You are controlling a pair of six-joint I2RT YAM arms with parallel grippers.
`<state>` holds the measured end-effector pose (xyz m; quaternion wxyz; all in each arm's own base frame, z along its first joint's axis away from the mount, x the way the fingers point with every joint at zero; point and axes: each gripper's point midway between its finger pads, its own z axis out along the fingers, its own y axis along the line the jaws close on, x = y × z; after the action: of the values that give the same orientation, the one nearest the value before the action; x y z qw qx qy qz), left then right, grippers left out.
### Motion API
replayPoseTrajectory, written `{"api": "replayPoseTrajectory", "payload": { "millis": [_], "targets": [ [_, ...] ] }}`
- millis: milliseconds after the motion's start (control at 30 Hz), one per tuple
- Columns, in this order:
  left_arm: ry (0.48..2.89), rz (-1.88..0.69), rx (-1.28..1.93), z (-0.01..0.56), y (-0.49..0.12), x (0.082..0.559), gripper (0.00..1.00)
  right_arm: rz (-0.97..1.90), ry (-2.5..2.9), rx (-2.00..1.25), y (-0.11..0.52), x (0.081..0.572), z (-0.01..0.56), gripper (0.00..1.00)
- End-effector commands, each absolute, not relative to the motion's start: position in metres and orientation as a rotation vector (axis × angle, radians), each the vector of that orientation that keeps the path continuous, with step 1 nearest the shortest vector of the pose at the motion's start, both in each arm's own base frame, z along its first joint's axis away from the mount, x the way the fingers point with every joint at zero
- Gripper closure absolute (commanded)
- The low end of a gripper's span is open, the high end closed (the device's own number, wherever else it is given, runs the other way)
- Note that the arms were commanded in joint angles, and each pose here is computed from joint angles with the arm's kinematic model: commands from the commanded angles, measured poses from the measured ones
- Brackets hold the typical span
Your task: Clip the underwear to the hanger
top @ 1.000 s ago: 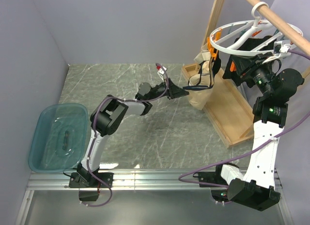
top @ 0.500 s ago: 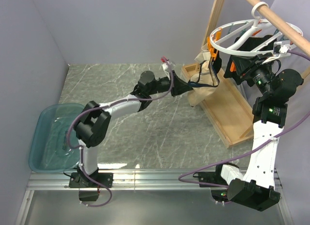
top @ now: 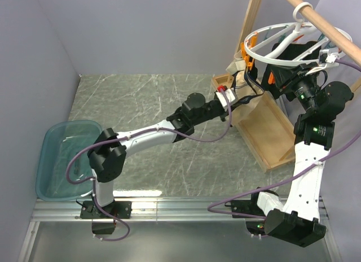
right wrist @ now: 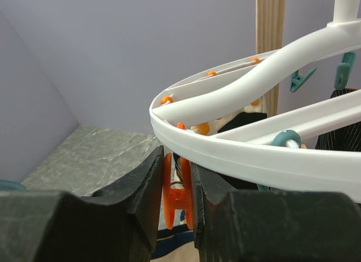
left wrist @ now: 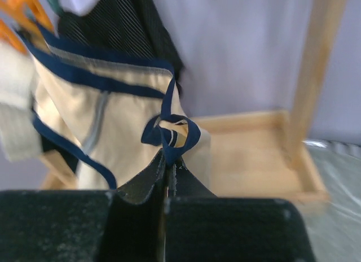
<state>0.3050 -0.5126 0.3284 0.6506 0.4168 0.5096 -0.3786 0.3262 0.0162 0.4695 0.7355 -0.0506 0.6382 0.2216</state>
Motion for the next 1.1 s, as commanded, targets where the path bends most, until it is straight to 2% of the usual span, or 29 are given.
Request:
{"api": "replayPoseTrajectory", "payload": {
  "millis": [0,133,1067],
  "targets": [
    [0.983,-0.657,0.822,0.381,-0.514,0.323,1.0,0.53,1.395,-0.158,0.03,0.311,0.472,1.0],
    [0.937,-0.635,0.788,0.398,-0.527,0.326,1.0,0.548,1.4,-0.151,0.031,0.31,0.47,1.0],
    [0.807,-0.719,0.757,0.422,-0.577,0.307,1.0,0.628,1.41,-0.129,0.042,0.311,0.459,1.0]
  ]
}}
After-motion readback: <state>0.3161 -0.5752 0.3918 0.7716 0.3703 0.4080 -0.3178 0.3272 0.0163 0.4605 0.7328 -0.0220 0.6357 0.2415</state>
